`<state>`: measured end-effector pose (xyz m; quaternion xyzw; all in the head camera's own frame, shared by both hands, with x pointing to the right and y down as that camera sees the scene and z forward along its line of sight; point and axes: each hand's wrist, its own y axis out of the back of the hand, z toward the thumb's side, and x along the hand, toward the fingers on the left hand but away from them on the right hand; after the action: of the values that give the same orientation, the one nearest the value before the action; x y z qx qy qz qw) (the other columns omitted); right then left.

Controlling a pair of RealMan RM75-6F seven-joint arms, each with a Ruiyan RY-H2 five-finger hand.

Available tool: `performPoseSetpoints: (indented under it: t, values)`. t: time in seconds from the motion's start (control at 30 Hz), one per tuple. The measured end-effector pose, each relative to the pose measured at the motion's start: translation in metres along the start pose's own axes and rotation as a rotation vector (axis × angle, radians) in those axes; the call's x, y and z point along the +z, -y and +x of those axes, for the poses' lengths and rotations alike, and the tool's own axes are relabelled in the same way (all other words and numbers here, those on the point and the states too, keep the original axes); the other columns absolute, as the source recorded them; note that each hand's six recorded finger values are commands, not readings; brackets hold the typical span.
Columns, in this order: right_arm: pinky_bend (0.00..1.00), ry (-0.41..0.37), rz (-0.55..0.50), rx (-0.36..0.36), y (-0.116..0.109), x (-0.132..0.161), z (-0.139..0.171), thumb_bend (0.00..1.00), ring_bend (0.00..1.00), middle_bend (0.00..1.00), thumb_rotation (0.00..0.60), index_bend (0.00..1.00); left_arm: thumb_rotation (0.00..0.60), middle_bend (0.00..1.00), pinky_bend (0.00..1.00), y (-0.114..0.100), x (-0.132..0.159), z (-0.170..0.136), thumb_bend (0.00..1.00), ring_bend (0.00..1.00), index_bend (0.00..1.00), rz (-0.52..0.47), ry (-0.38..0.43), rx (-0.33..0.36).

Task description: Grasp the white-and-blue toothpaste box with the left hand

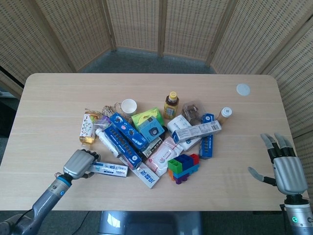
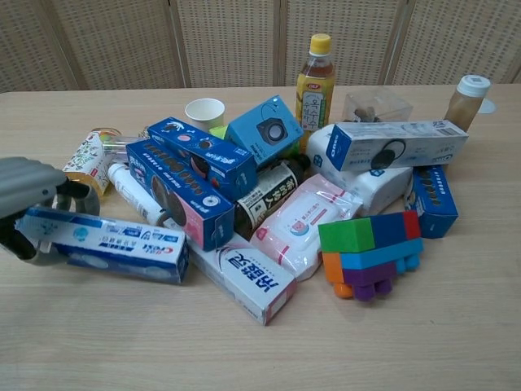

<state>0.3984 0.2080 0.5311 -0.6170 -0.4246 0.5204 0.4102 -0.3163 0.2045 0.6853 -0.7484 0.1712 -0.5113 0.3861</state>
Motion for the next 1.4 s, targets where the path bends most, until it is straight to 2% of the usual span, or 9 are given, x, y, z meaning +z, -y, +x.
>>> performPoseSetpoints:
  t: [0.2,0.43,0.83,1.03,1.4]
  values:
    - [0.00,-0.001,-0.004,0.004,0.004,0.001,0.000,0.20,0.00,0.15,0.000,0.00,0.600,0.72,0.55,-0.053,-0.008,-0.011,0.36,0.73,0.76,-0.056,-0.006,0.145]
    - [0.00,-0.008,-0.008,0.005,0.007,0.004,-0.001,0.20,0.00,0.15,0.000,0.00,0.600,0.72,0.55,-0.127,-0.014,-0.031,0.36,0.73,0.75,-0.122,0.004,0.323]
    - [0.00,-0.006,-0.014,0.008,0.011,0.003,-0.002,0.20,0.00,0.15,0.000,0.00,0.600,0.72,0.56,-0.228,-0.023,-0.059,0.36,0.73,0.75,-0.146,-0.002,0.558]
    - [0.00,-0.006,-0.021,0.009,0.012,0.003,-0.001,0.20,0.00,0.15,0.000,0.00,0.600,0.72,0.56,-0.252,-0.025,-0.070,0.36,0.74,0.75,-0.157,-0.012,0.599]
    - [0.00,0.000,-0.031,0.001,0.010,-0.003,0.004,0.19,0.00,0.15,0.000,0.00,0.600,0.73,0.56,-0.254,-0.021,-0.072,0.36,0.74,0.76,-0.159,-0.022,0.594]
